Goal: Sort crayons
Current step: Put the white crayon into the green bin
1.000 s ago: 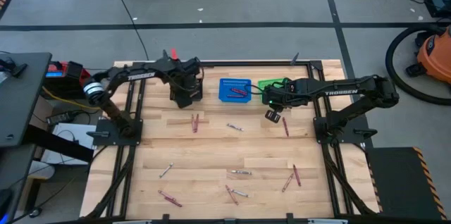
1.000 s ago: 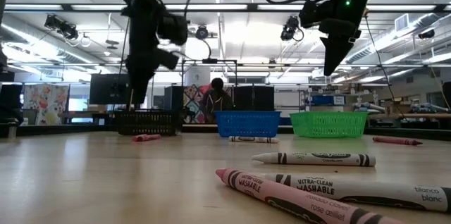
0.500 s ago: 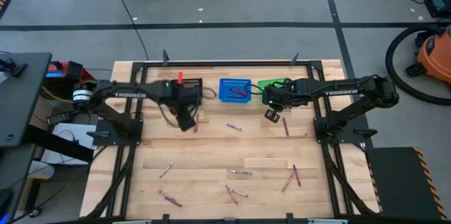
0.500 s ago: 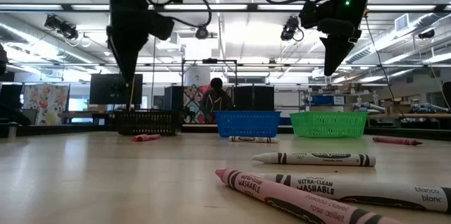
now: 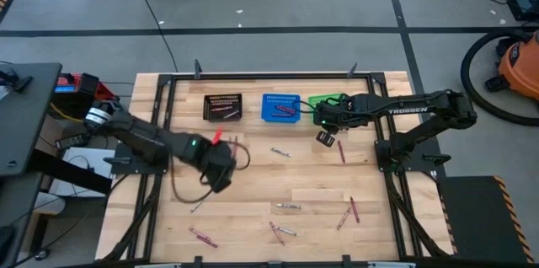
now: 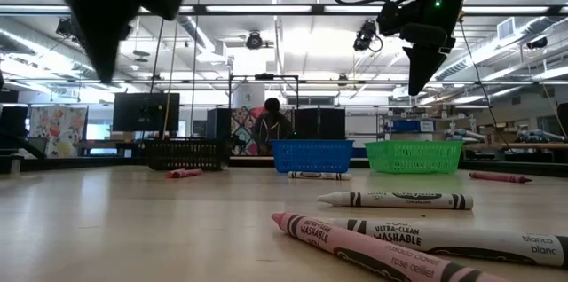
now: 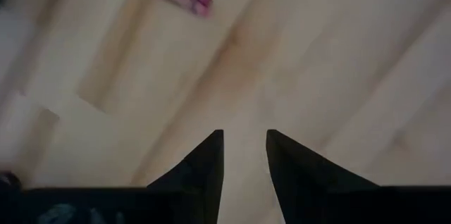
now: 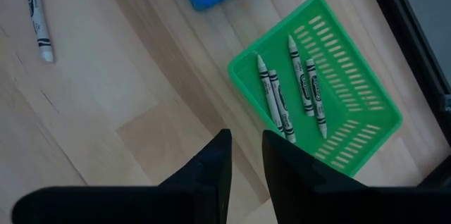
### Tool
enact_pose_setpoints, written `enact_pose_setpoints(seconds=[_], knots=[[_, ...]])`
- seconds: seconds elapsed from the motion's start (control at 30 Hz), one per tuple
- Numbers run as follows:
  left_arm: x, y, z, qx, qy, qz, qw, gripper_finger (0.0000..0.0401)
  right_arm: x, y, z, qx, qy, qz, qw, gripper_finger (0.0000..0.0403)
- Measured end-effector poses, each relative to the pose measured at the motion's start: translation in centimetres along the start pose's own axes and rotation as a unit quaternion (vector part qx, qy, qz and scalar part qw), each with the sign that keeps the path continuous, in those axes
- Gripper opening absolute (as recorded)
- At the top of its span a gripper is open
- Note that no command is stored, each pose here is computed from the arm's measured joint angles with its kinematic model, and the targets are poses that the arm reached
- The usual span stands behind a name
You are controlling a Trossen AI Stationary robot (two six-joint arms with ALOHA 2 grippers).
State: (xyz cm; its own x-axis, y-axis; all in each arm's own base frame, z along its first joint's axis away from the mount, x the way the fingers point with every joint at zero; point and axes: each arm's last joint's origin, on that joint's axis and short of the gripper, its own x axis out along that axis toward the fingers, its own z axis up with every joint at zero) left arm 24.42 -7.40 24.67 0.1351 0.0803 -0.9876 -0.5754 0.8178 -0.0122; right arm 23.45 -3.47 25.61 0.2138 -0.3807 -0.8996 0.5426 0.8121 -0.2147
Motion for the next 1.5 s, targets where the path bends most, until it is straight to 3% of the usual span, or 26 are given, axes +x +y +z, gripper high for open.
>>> enact_pose_setpoints(seconds=[0.37,0.7,1.17,1.5], knots=[[-0.9,-3.5,-5.9,-0.106,-0.019,-0.014,0.994,0.0119,0.0,0.0,0.0,0.0,0.0,0.0,1.0,0.0087],[-1.3,-4.5,-9.8,-0.172,-0.02,-0.004,0.985,0.0119,0.0,0.0,0.0,0.0,0.0,0.0,1.0,0.0087],[2.5,-6.9,-11.4,-0.133,0.023,0.057,0.989,0.0119,0.0,0.0,0.0,-0.012,-0.001,0.0,1.0,0.0087],[4.2,-7.9,-11.4,-0.134,0.024,0.066,0.989,0.0119,0.0,0.0,0.0,-0.011,-0.001,0.0,1.0,0.0087]])
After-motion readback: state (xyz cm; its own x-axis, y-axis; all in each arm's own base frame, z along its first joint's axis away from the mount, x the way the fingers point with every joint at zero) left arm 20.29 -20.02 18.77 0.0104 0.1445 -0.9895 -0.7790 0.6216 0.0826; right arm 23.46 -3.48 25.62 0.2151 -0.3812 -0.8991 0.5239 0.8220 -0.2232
